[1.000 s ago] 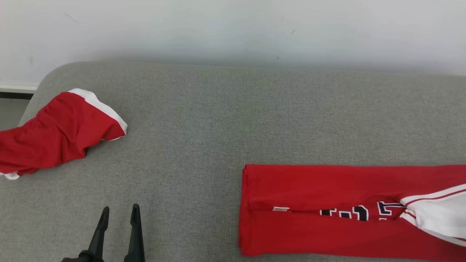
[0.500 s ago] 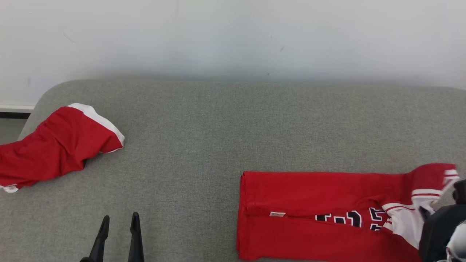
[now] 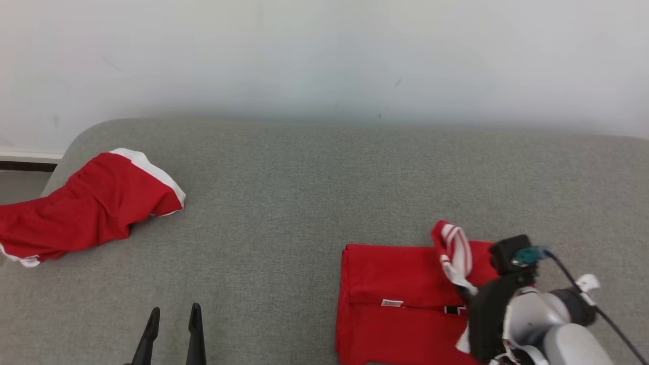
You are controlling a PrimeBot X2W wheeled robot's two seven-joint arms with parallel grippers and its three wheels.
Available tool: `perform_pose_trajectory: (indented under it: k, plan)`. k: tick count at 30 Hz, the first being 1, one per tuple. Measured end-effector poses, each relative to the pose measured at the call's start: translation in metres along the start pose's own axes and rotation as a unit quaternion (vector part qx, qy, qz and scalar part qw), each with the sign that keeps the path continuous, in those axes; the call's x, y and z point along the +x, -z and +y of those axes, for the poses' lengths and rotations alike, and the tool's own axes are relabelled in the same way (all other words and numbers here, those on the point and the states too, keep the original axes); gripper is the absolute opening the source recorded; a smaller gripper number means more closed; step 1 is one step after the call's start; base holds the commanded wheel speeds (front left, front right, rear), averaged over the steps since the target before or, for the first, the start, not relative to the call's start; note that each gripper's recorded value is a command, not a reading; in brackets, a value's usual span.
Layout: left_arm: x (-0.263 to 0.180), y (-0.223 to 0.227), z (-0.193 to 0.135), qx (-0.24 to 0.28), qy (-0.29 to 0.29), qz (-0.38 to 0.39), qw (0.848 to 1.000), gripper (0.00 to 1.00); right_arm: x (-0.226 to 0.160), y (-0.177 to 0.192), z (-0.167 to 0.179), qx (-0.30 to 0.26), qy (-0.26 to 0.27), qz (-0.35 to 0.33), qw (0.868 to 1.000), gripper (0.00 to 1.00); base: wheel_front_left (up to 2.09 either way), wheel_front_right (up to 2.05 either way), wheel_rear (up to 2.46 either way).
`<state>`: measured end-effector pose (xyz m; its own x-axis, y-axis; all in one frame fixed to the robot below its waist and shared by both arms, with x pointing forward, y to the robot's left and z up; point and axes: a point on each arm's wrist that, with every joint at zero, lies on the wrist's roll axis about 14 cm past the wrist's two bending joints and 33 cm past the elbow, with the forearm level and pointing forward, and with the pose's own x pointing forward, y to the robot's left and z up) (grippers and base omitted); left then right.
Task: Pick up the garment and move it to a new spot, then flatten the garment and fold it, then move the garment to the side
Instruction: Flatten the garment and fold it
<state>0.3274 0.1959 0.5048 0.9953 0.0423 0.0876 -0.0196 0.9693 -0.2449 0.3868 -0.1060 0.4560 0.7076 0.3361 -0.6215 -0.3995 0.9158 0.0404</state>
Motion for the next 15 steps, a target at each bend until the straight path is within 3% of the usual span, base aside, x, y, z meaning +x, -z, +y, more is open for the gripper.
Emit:
perform_pose_trajectory:
  k: [5, 15]
  plan:
    - [-0.005, 0.000, 0.003, -0.001, -0.005, 0.001, 1.000, 1.00, 0.020, -0.013, 0.045, -0.012, -0.054, -0.006, 0.998, 0.00, 0.00, 0.00, 0.00]
    - [-0.014, 0.002, 0.011, 0.000, -0.019, 0.004, 1.000, 1.00, 0.045, -0.011, 0.081, -0.019, -0.096, 0.012, 0.995, 0.00, 0.00, 0.00, 0.00]
